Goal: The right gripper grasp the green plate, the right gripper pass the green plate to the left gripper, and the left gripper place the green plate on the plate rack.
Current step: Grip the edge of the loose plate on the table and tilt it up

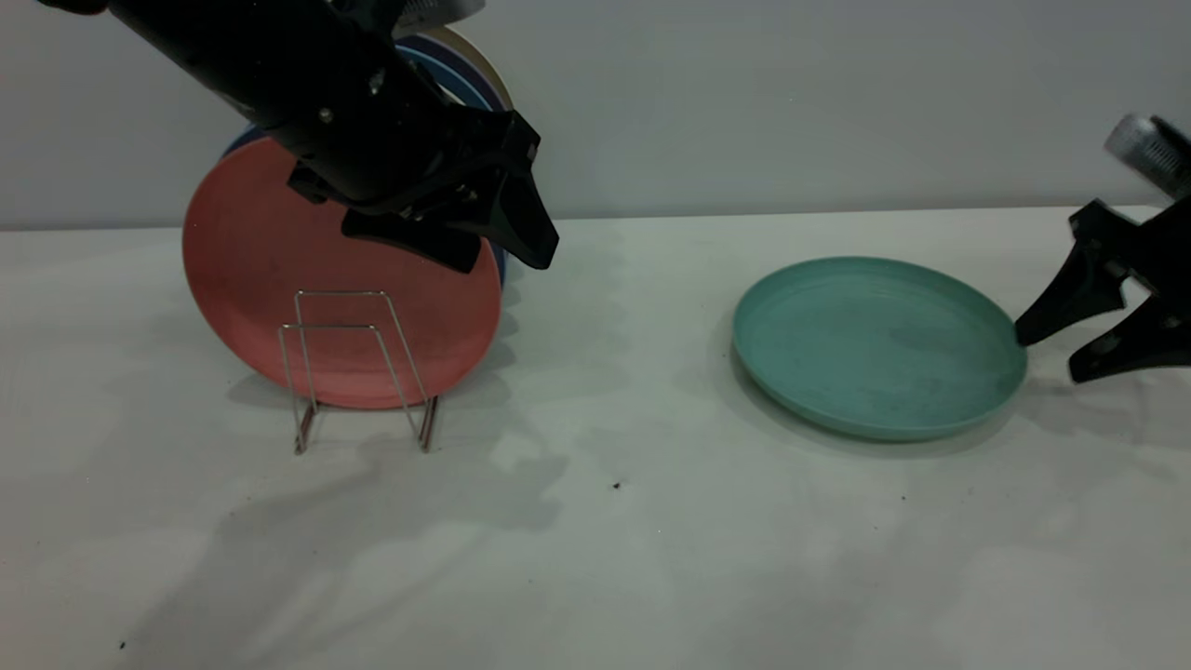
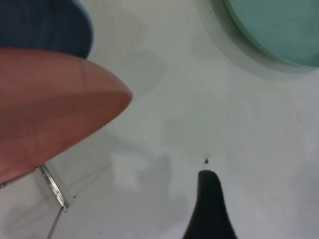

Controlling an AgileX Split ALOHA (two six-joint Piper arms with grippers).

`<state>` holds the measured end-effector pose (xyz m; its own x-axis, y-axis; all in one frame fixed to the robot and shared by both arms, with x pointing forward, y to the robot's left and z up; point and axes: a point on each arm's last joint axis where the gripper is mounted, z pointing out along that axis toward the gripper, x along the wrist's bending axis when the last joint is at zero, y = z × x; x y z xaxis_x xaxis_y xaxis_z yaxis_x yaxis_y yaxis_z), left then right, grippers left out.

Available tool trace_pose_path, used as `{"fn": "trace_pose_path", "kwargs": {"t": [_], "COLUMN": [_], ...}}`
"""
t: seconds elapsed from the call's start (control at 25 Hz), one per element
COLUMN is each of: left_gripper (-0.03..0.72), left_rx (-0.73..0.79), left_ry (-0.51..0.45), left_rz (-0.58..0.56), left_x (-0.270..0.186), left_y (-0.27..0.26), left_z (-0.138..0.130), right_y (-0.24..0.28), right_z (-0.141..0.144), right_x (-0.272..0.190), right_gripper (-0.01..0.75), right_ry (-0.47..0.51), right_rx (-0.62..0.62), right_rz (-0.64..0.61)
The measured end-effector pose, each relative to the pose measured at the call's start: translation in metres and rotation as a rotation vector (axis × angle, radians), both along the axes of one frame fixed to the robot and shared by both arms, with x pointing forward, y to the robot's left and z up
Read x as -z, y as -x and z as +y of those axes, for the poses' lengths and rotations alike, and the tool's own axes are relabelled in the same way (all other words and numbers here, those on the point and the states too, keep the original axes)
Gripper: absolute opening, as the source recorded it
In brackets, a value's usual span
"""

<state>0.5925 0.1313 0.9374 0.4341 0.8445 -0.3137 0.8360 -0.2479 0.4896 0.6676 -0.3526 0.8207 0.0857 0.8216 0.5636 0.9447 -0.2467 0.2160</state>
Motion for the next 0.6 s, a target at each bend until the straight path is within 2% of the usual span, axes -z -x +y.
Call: {"fn": "trace_pose_path", "kwargs": {"t": [0.24, 0.6], "left_gripper": [0.584, 0.584], "left_rx": [-0.003, -0.005], "left_ry": [0.0, 0.0], "left_rz": [-0.005, -0.01], "left_x": [0.0, -0.001], "left_y": [-0.001, -0.001], "left_z": [0.0, 0.0], "right_y": [-0.007, -0.013], "right_z": [0.003, 0.022], "right_x": [0.016, 0.033], "right_gripper": [0.5, 0.347], "right_ry": [-0.051, -0.074], "right_rx": [0.016, -0.004], "right_rz": [-0.004, 0.013]}}
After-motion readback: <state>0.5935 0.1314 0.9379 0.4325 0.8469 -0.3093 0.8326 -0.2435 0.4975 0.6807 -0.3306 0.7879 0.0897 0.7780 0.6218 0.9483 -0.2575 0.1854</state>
